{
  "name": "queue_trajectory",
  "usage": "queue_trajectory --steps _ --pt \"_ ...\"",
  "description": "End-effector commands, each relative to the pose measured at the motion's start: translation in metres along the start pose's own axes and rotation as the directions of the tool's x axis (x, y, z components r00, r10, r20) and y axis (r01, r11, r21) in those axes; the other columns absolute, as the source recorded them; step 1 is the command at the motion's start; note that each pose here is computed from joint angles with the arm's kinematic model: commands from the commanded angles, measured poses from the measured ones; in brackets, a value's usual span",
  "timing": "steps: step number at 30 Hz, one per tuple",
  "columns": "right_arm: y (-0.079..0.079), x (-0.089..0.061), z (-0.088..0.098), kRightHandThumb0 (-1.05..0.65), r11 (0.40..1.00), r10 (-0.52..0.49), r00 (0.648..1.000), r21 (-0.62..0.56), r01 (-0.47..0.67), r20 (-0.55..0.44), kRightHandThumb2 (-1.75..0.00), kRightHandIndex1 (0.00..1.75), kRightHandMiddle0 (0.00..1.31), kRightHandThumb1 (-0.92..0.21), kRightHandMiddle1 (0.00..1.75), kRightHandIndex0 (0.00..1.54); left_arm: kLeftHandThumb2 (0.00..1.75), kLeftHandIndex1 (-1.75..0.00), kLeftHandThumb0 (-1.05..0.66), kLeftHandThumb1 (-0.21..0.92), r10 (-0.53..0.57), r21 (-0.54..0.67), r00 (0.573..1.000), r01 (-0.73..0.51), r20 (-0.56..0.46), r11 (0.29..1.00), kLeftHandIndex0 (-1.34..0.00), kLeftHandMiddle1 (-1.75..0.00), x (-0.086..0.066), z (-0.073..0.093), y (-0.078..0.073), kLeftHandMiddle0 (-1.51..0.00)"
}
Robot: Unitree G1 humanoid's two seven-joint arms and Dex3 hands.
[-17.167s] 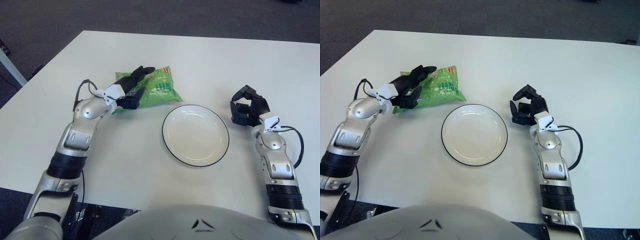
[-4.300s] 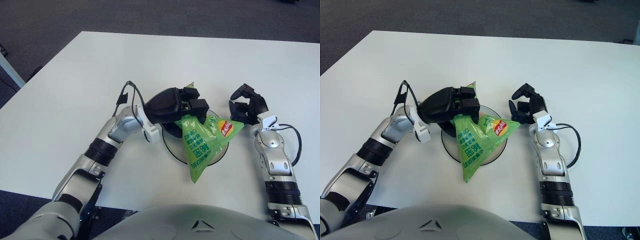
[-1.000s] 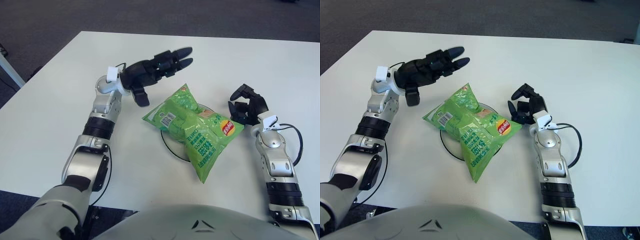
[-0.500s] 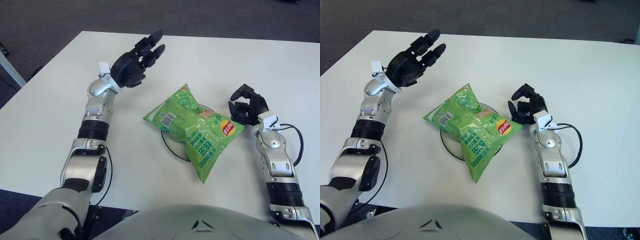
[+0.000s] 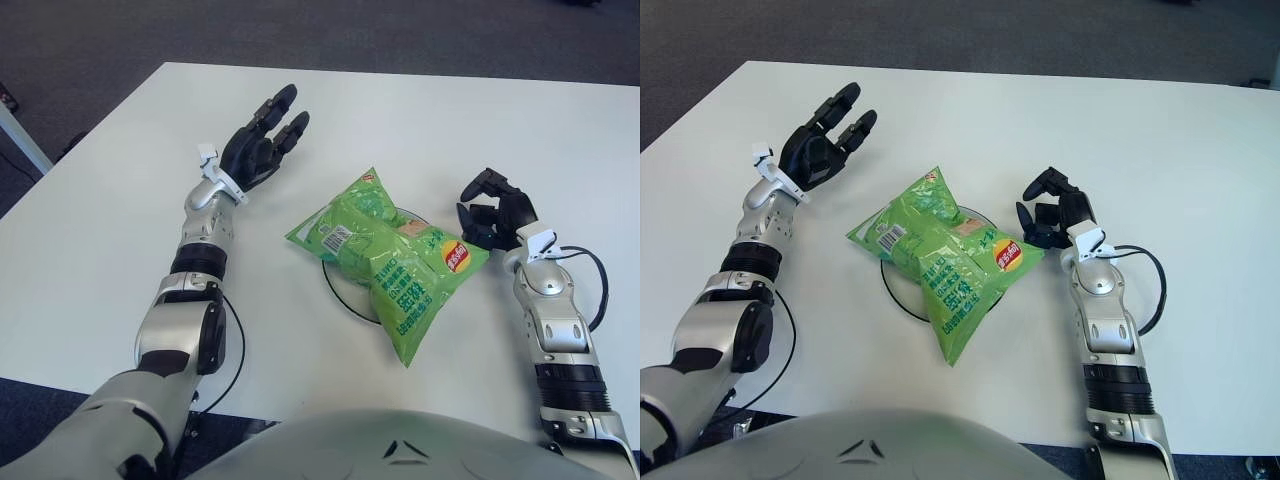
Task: Put the snack into the plate.
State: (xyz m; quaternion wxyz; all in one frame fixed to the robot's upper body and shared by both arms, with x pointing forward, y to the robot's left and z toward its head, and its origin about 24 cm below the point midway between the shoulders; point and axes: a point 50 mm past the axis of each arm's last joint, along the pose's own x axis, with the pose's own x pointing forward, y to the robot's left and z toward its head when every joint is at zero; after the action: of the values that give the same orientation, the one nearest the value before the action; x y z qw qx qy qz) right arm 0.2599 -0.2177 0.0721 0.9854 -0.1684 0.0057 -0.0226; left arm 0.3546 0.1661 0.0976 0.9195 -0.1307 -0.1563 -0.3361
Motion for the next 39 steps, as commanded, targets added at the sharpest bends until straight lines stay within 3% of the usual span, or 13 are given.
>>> queue_trajectory --steps 1,7,15,19,22,24,26,29,30,32,34,36,39 --pt "0.008 -0.014 -0.040 -0.43 0.999 0.052 0.977 0.017 -0.050 -0.206 -1.09 1.75 0.48 -0.49 1.75 1.18 0.39 0.00 -1.04 0.92 0.002 0.010 1.000 -0.003 0.014 1.000 0.00 0.00 0.006 0.003 0.002 0.00" --pt "0.007 -0.014 -0.041 -0.42 0.999 0.045 0.978 0.038 -0.038 -0.205 -1.05 1.75 0.45 -0.53 1.75 1.18 0.49 0.00 -1.05 0.92 0.126 -0.121 0.992 -0.128 -0.026 0.984 0.00 0.00 0.001 -0.017 -0.001 0.00" --pt "0.007 -0.015 -0.040 -0.41 0.993 0.056 0.974 0.114 -0.032 -0.220 -0.97 1.75 0.40 -0.60 1.75 1.16 0.69 -0.03 -1.05 0.92 0.214 -0.156 0.971 -0.229 -0.104 0.961 -0.04 0.00 -0.005 -0.034 -0.005 0.00" --pt "0.007 -0.015 -0.039 -0.40 0.989 0.068 0.971 0.142 -0.036 -0.228 -0.94 1.75 0.39 -0.62 1.75 1.13 0.77 -0.31 -1.03 0.92 0.275 -0.153 0.952 -0.294 -0.134 0.943 -0.01 -0.03 -0.011 -0.043 -0.005 -0.07" --pt "0.007 -0.016 -0.038 -0.40 0.988 0.072 0.970 0.152 -0.037 -0.231 -0.92 1.75 0.38 -0.63 1.75 1.12 0.80 -0.67 -0.98 0.92 0.308 -0.136 0.941 -0.326 -0.140 0.935 0.00 -0.24 -0.016 -0.047 -0.004 -0.33" --pt "0.007 -0.016 -0.039 -0.45 0.987 0.073 0.970 0.157 -0.037 -0.232 -0.92 1.75 0.41 -0.69 1.75 1.12 0.82 -0.87 -0.96 0.92 0.345 -0.117 0.927 -0.362 -0.147 0.925 -0.01 -0.45 -0.023 -0.051 -0.003 -0.37" --pt "0.006 -0.016 -0.039 -0.57 0.986 0.073 0.970 0.160 -0.036 -0.232 -0.95 1.75 0.48 -0.83 1.75 1.16 0.84 -1.17 -0.92 0.92 0.380 -0.101 0.913 -0.397 -0.151 0.912 -0.03 -0.84 -0.027 -0.054 -0.002 -0.39" --pt "0.006 -0.016 -0.039 -0.63 0.986 0.073 0.970 0.164 -0.035 -0.231 -0.95 1.75 0.52 -0.89 1.75 1.17 0.86 -1.43 -0.89 0.92 0.408 -0.086 0.901 -0.422 -0.149 0.902 -0.08 -1.22 -0.029 -0.056 -0.002 -0.46" --pt "0.006 -0.016 -0.039 -0.63 0.986 0.073 0.970 0.165 -0.035 -0.230 -0.95 1.75 0.53 -0.90 1.75 1.17 0.86 -1.46 -0.88 0.92 0.417 -0.079 0.897 -0.431 -0.145 0.899 -0.09 -1.27 -0.028 -0.056 -0.003 -0.46" --pt "0.006 -0.016 -0.039 -0.62 0.986 0.073 0.972 0.166 -0.036 -0.224 -0.92 1.75 0.60 -0.91 1.75 1.18 0.86 -1.63 -0.82 0.92 0.442 -0.049 0.890 -0.449 -0.111 0.892 -0.24 -1.51 -0.028 -0.061 -0.015 -0.62" --pt "0.005 -0.017 -0.039 -0.60 0.987 0.071 0.972 0.156 -0.036 -0.223 -0.88 1.75 0.66 -0.92 1.75 1.18 0.85 -1.69 -0.76 0.92 0.456 -0.020 0.886 -0.459 -0.081 0.888 -0.34 -1.63 -0.027 -0.064 -0.028 -0.73" --pt "0.005 -0.017 -0.040 -0.57 0.989 0.068 0.972 0.141 -0.037 -0.225 -0.83 1.75 0.70 -0.92 1.75 1.17 0.85 -1.72 -0.70 0.92 0.469 0.011 0.880 -0.470 -0.076 0.883 -0.43 -1.70 -0.029 -0.065 -0.035 -0.83" --pt "0.005 -0.016 -0.040 -0.54 0.991 0.069 0.972 0.124 -0.042 -0.227 -0.79 1.75 0.73 -0.92 1.75 1.17 0.85 -1.74 -0.65 0.92 0.485 0.100 0.864 -0.475 -0.133 0.874 -0.50 -1.73 -0.034 -0.066 -0.032 -0.92"
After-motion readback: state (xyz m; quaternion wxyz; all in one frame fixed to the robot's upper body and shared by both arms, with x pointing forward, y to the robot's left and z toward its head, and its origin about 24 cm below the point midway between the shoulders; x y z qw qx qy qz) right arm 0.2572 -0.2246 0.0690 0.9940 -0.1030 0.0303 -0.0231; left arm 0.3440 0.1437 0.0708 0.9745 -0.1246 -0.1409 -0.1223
